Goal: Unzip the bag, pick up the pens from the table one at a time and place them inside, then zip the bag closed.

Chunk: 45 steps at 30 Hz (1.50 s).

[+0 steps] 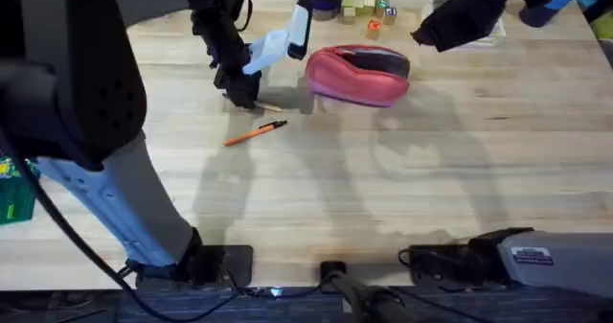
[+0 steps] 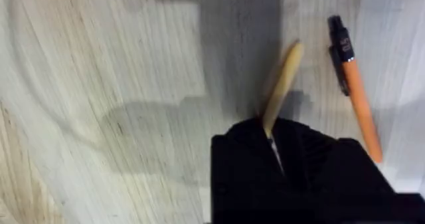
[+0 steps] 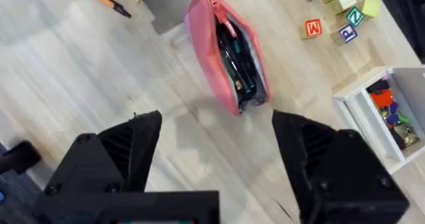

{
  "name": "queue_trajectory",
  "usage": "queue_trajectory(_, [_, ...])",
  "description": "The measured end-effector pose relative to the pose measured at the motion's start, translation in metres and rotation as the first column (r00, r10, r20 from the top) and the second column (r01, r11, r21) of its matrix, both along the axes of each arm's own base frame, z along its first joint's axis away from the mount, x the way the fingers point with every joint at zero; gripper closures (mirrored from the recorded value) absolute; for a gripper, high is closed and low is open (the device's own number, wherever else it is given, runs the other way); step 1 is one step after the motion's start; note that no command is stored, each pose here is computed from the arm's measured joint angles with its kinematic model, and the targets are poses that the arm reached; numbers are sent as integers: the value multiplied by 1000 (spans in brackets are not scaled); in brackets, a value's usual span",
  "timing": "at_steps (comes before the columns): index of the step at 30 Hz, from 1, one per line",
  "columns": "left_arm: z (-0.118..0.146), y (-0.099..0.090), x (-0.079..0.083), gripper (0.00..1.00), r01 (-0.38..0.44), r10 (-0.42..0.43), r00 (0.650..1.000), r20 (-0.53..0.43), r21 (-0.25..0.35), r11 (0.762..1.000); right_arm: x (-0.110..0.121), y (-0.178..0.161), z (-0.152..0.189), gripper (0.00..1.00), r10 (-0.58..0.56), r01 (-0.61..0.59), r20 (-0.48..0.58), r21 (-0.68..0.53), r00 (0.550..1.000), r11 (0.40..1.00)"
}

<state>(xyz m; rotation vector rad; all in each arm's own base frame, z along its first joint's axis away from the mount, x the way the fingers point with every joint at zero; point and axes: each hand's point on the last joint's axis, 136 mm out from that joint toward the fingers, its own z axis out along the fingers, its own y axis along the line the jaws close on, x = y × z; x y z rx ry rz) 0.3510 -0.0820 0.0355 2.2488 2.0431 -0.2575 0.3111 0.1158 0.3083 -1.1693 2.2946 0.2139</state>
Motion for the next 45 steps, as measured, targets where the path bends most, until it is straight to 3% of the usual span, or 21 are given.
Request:
queue_trajectory(7, [1,0,0,954,-21,21,1000,-4,-1,1000,-1,0,0,6,0,0,-3,-1,1000,1000])
queue_trajectory(12, [2,0,1,960,-84,84,996,-15,4,996,-6,-1,2,5,0,0,-4,-1,1000,1000])
queue_trajectory(19, [9,-8,-4,958,-149,146,983,-113,-15,989,-20,-4,18,5,-26,25,29,22,999,999])
queue_trajectory(26, [54,-25,25,959,-178,174,983,-51,-78,981,-36,-8,13,5,-96,98,-59,40,994,994])
queue_trajectory(31, [83,-46,34,959,-143,144,990,-1,-107,984,-46,-11,15,5,-136,141,-84,45,987,989])
queue_trajectory(37, [102,-80,38,959,-90,97,994,54,-133,987,-62,-22,33,6,-185,185,-9,49,983,982])
queue_trajectory(45, [119,-144,45,959,23,16,987,158,-243,970,-91,-31,53,5,-203,199,59,71,977,977])
